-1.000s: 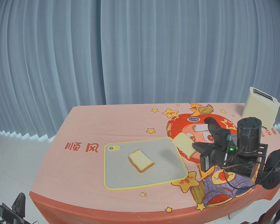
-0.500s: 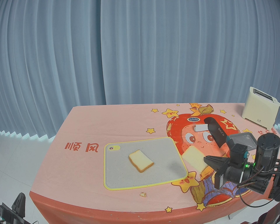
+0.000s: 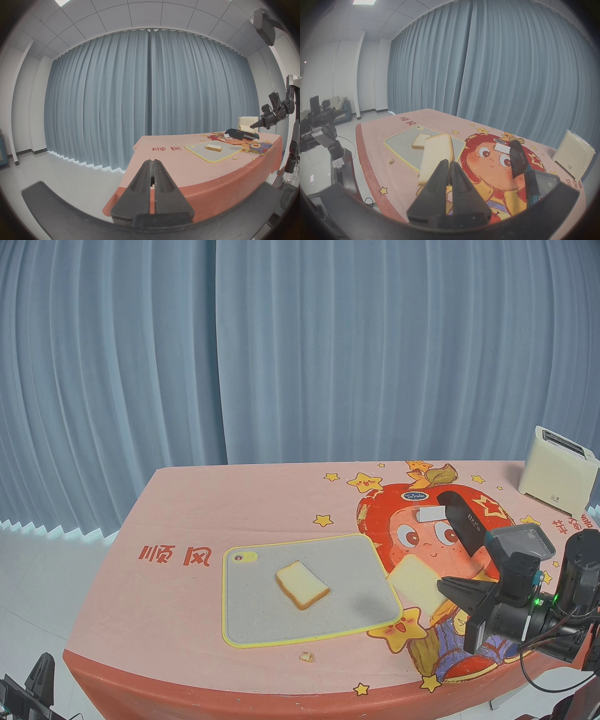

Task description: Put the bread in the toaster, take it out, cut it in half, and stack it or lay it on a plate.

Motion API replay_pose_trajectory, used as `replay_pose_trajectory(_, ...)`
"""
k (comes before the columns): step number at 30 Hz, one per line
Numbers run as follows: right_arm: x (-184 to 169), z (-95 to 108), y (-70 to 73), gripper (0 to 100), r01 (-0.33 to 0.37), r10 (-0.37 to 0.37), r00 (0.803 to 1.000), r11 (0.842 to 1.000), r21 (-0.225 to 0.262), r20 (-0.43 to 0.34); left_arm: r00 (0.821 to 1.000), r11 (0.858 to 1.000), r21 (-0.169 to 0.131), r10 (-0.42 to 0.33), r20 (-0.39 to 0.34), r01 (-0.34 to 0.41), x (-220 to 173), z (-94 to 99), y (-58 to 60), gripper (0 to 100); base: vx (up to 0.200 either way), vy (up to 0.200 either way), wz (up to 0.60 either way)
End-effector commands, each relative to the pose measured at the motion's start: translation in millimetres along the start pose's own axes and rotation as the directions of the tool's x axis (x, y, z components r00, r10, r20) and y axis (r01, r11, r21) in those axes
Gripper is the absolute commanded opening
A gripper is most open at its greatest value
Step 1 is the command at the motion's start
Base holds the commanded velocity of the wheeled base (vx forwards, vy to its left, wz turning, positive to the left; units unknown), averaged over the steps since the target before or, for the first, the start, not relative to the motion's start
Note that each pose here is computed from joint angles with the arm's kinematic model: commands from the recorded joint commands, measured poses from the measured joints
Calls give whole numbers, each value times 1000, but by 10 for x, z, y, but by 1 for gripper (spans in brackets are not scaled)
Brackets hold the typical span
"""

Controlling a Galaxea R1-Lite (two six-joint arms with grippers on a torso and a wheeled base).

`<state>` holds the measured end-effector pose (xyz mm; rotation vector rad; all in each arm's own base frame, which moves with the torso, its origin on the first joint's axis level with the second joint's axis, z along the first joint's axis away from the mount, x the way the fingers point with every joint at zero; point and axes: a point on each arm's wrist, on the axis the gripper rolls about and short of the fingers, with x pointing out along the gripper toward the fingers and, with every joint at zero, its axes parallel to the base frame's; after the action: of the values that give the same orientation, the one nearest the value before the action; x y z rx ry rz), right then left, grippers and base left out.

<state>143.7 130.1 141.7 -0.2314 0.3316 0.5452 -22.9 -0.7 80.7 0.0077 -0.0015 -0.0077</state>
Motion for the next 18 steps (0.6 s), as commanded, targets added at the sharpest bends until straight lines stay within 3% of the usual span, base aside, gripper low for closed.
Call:
replay_pose_trajectory(1, -60, 20, 26, 0, -14, 14, 1000, 1000, -4, 23, 1000, 1000, 0, 0, -1, 0, 1, -53, 0, 0, 0, 0, 0)
replay_pose_trajectory(18, -149, 79, 24, 0, -4, 3, 998, 1000, 2, 68, 1000, 1000, 0, 0, -1, 0, 1, -53, 0, 0, 0, 0, 0)
